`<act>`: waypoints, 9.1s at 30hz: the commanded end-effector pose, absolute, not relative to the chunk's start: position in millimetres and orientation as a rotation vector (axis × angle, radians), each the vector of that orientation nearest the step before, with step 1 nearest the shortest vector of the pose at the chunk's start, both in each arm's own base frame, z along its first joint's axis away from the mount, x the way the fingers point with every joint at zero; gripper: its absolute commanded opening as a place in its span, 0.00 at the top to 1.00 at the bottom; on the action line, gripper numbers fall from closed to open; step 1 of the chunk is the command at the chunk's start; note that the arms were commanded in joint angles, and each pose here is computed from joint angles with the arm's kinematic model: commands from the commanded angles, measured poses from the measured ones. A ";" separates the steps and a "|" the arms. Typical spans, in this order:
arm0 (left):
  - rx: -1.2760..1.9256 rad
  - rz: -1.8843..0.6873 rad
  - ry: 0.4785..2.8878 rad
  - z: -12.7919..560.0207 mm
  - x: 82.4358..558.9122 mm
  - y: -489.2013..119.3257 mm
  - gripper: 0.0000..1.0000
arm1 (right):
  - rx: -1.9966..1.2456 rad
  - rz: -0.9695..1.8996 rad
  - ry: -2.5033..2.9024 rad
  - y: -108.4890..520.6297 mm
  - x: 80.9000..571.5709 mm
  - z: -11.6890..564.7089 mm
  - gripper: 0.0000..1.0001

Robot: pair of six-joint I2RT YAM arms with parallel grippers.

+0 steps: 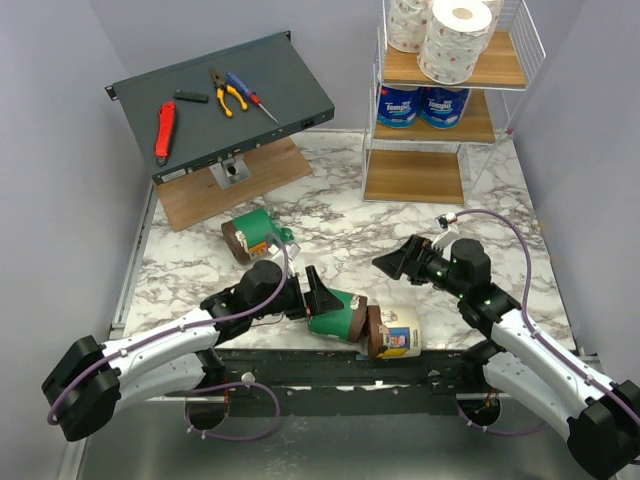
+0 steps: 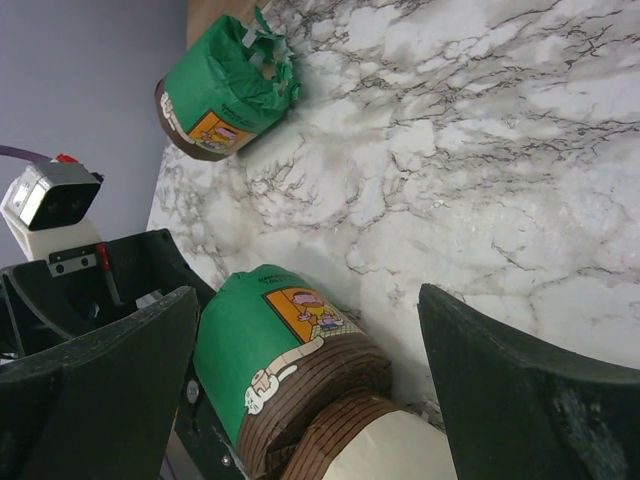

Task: Place and organize the paper towels onto the shelf
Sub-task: Adjust the paper towel at the center of the board, then pick up the paper towel from the center of the board, then place the paper towel on the shelf.

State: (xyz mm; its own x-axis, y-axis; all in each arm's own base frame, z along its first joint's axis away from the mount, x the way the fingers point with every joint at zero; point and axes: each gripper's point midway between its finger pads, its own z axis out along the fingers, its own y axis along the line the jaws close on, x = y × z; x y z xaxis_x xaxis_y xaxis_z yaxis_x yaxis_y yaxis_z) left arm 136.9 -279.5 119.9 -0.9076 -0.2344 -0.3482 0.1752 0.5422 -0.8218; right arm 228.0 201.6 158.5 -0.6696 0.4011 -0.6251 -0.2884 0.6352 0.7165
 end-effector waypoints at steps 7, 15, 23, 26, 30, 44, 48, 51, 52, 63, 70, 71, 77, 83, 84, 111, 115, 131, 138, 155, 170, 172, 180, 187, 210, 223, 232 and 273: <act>0.165 -1.576 2.310 134.8 114.6 -299.4 0.03 | 0.074 1.028 2.091 197.9 225.0 137.5 0.06; 0.161 -1.608 2.347 125.2 117.8 -306.8 0.08 | 0.064 1.026 2.096 197.6 223.0 136.0 0.06; 0.194 -1.544 2.383 116.9 117.3 -302.5 0.16 | 0.066 1.015 2.110 195.7 221.2 130.1 0.06; 0.207 -1.567 2.372 118.1 116.2 -304.4 0.30 | 0.064 1.017 2.106 196.3 221.8 131.5 0.06; 0.226 -1.605 2.328 124.1 115.4 -306.4 0.40 | 0.063 1.018 2.104 196.4 222.0 132.5 0.06; 0.294 -1.664 2.256 134.6 115.2 -314.5 0.42 | 0.078 1.015 2.103 193.4 218.7 129.2 0.06; 0.306 -1.675 2.258 133.9 114.4 -316.5 0.53 | 0.079 1.009 2.101 192.5 218.9 129.8 0.06; 0.315 -1.676 2.254 134.8 114.4 -317.8 0.55 | 0.079 1.005 2.101 191.7 218.5 129.9 0.06; 0.324 -1.677 2.247 136.1 114.0 -318.6 0.56 | 0.082 1.005 2.099 191.3 218.3 130.5 0.06; 0.364 -1.599 2.208 152.9 118.2 -314.2 0.77 | 0.082 0.998 2.070 186.8 214.6 147.3 0.06; 0.384 -1.369 2.203 178.1 134.9 -296.3 0.78 | 0.074 0.976 2.009 180.3 214.2 176.2 0.06; 0.385 -1.306 2.219 179.1 138.6 -290.9 0.78 | 0.073 0.969 2.002 178.9 214.0 179.6 0.06; 0.388 -0.944 2.259 200.3 172.9 -267.1 0.79 | 0.089 0.908 1.967 166.8 213.7 196.1 0.06; 0.477 -0.709 2.313 214.3 198.2 -271.3 0.78 | 0.162 0.747 2.027 145.2 220.1 191.3 0.07; 0.496 -0.668 2.328 210.9 203.1 -274.0 0.77 | 0.183 0.726 2.047 142.7 220.7 185.9 0.07; 0.811 -0.385 2.477 156.4 227.2 -345.2 0.47 | 0.285 0.633 2.085 130.8 229.8 172.3 0.06; 0.785 -0.428 2.448 174.0 225.1 -346.6 0.35 | 0.284 0.630 2.092 130.8 229.6 171.8 0.06; 0.331 -0.716 2.070 257.7 189.7 -259.8 0.13 | 0.207 0.787 2.058 158.2 234.3 190.0 0.05; 0.141 -0.928 1.918 211.0 167.9 -227.5 0.10 | 0.033 0.858 2.190 190.0 240.7 179.9 0.12; -0.002 -0.911 1.836 174.6 172.8 -200.3 0.11 | -0.259 0.617 2.459 241.3 240.1 137.7 0.13; 0.035 -0.843 1.864 162.7 178.9 -202.8 0.11 | -0.195 0.509 2.470 244.6 265.4 116.9 0.20; 0.034 -0.847 1.866 162.0 178.9 -204.0 0.11 | -0.191 0.498 2.470 245.5 268.7 115.4 0.21; 0.034 -0.852 1.892 156.2 178.3 -208.0 0.11 | -0.193 0.484 2.483 247.6 272.2 108.5 0.37; 0.033 -0.852 1.894 155.4 179.5 -210.0 0.11 | -0.180 0.469 2.464 242.4 271.9 116.4 0.51; -0.011 -0.807 1.942 145.1 178.5 -199.6 0.11 | 0.511 0.312 2.139 105.7 343.5 178.5 0.62; -0.030 -0.738 1.974 153.5 180.6 -190.8 0.11 | 0.778 0.332 1.926 93.0 414.4 190.9 0.63; 0.008 -0.712 1.970 153.3 183.3 -193.0 0.11 | 0.809 0.272 1.852 90.2 457.9 190.9 0.62; 0.045 -0.637 2.004 145.4 191.1 -198.2 0.11 | 0.893 0.409 1.840 124.2 520.5 143.9 0.51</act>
